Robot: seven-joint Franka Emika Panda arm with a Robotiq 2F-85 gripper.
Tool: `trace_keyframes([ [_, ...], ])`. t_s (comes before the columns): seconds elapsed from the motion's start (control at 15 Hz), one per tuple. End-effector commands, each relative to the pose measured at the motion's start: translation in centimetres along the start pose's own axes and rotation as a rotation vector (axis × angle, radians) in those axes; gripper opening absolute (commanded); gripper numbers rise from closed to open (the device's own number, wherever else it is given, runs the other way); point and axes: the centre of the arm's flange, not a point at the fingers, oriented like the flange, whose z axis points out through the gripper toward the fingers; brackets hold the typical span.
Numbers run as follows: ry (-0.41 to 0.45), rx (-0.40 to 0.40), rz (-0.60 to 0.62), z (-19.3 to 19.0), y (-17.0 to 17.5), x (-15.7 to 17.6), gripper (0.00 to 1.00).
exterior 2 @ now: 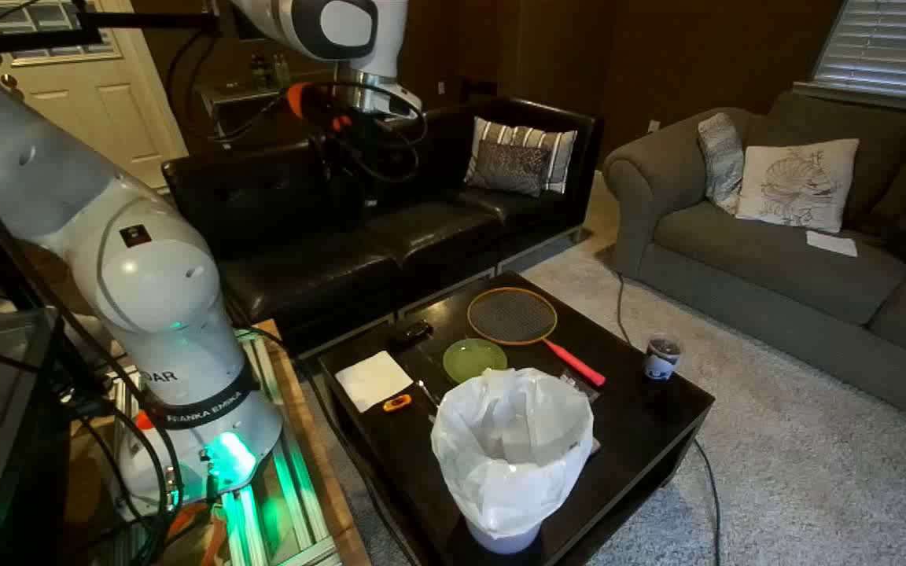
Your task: Put some popcorn in the bin
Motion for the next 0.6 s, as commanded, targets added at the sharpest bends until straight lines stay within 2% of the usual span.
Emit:
trace_keyframes([
  [0.0,0.0,0.0,0.0,0.0,0.0,0.0,1.0],
  [0.4,0.0,0.0,0.0,0.0,0.0,0.0,1.0],
  [0.53,-0.044,0.031,-0.011,0.2,1.0,1.7,1.0],
])
